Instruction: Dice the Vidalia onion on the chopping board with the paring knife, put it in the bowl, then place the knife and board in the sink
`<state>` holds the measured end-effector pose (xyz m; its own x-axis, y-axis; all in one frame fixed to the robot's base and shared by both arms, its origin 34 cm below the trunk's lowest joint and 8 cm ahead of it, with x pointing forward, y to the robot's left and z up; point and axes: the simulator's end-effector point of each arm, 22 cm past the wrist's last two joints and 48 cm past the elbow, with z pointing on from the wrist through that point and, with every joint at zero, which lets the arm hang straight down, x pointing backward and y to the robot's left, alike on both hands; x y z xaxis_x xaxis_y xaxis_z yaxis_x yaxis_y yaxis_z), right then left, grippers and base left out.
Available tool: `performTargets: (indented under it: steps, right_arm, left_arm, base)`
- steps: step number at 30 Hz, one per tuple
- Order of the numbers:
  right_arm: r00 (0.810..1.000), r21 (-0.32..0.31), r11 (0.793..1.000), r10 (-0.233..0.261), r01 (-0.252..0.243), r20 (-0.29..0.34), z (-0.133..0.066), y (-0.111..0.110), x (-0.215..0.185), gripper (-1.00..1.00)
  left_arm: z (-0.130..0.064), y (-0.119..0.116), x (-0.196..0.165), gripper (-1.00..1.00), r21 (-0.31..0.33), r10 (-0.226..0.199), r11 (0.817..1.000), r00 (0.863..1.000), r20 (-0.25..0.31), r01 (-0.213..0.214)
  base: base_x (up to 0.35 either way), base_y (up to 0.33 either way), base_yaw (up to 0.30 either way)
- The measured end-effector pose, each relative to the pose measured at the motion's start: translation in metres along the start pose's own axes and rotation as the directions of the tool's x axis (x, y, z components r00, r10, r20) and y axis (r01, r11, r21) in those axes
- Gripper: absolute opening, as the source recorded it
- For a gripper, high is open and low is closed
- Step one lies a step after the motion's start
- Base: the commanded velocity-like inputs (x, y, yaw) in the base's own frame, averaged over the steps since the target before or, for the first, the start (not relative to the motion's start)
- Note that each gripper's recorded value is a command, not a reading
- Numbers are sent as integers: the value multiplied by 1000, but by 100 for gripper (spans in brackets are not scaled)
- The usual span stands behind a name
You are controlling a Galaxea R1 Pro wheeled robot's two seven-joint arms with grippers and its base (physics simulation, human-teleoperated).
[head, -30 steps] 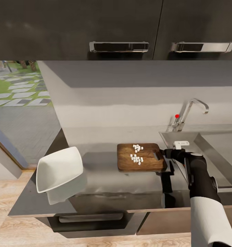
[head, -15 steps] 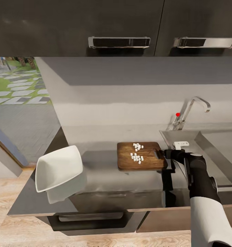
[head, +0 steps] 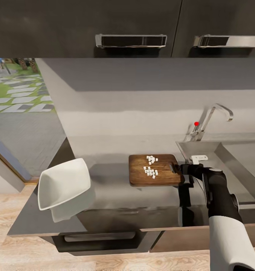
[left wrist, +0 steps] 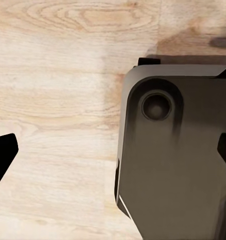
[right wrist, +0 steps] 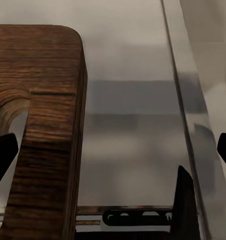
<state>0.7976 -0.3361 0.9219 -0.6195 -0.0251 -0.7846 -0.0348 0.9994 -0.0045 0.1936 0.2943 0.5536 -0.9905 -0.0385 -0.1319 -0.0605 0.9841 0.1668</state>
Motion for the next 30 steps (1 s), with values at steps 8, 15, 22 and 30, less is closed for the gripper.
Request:
performTargets:
  steps: [8, 15, 22, 30]
  right_arm:
    - [1000, -2, 1000, 4, -4, -2, 2, 0, 2, 100]
    - [1000, 1, 1000, 2, -2, 2, 3, 0, 1, 100]
    - [1000, 4, 1000, -2, 2, 4, 4, -1, 1, 100]
    - [1000, 10, 1000, -12, 12, 4, 4, 1, 0, 100]
  left_arm:
    - [0, 0, 4, 100, 0, 2, 1000, 1000, -9, -2]
    - [0, 0, 6, 100, -1, 3, 1000, 1000, -16, -3]
    - [0, 0, 8, 100, -1, 4, 1000, 1000, -20, -4]
    - [0, 0, 8, 100, -1, 4, 1000, 1000, -20, -4]
  base:
    - [0, 0, 0]
    - [0, 0, 0]
    - [0, 0, 0]
    - [0, 0, 0]
